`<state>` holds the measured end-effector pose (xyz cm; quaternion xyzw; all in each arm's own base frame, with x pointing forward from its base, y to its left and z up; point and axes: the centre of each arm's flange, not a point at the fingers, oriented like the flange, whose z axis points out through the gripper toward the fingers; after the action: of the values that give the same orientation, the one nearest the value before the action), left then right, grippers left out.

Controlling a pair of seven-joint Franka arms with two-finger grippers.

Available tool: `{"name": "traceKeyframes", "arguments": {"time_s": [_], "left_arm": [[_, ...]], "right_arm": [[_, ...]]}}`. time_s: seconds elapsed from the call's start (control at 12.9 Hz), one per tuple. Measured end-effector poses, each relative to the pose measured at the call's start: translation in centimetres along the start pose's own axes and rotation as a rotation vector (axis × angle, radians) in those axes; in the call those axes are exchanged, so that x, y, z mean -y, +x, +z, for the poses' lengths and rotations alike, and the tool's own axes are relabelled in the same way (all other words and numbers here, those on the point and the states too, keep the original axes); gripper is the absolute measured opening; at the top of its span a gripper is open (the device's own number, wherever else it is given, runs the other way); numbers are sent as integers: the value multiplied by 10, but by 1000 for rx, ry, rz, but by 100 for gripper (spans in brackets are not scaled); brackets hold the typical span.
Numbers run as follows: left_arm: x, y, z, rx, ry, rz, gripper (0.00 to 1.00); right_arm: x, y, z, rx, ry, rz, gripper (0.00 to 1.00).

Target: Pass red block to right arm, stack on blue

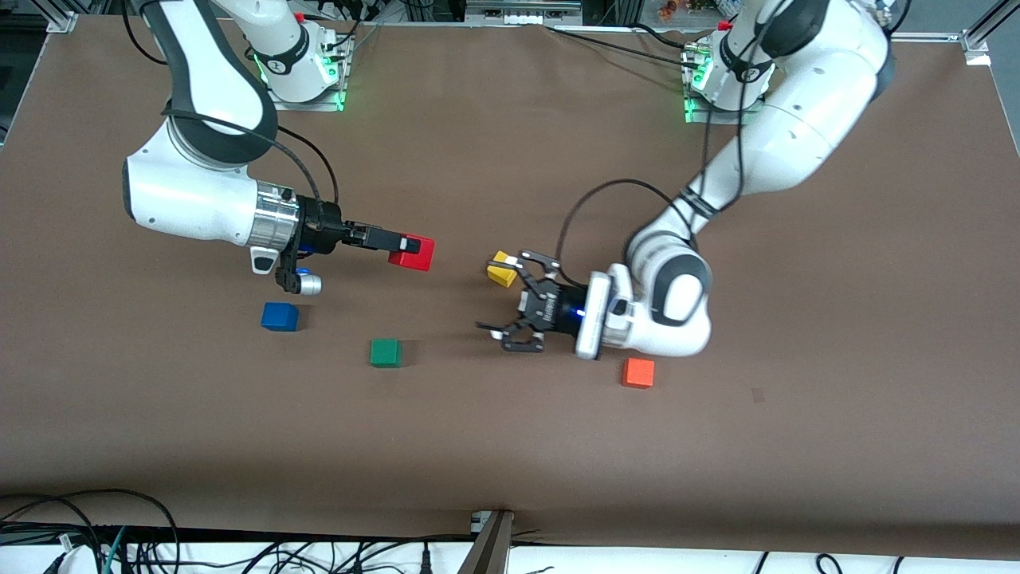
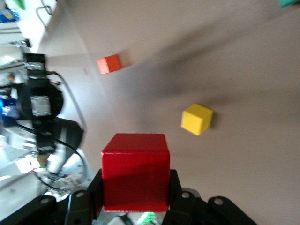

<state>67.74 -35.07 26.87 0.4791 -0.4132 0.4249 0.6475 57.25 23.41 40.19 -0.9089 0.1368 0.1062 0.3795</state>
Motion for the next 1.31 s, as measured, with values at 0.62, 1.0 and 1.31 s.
{"name": "traceKeyframes", "arguments": {"time_s": [0.62,1.0,1.31], "left_arm": [[-40,145,-242,530,19,-47,100],[-125,242,-315,1040,180,-215,100],[-174,300,-310,1348,389,-304,100]], "right_arm": [[-67,30,-30,-62,-577,-247,56],[-140,77,-66,-42,-819,-327,56],[-184,109,-59,-45,-877,-321,56]]}}
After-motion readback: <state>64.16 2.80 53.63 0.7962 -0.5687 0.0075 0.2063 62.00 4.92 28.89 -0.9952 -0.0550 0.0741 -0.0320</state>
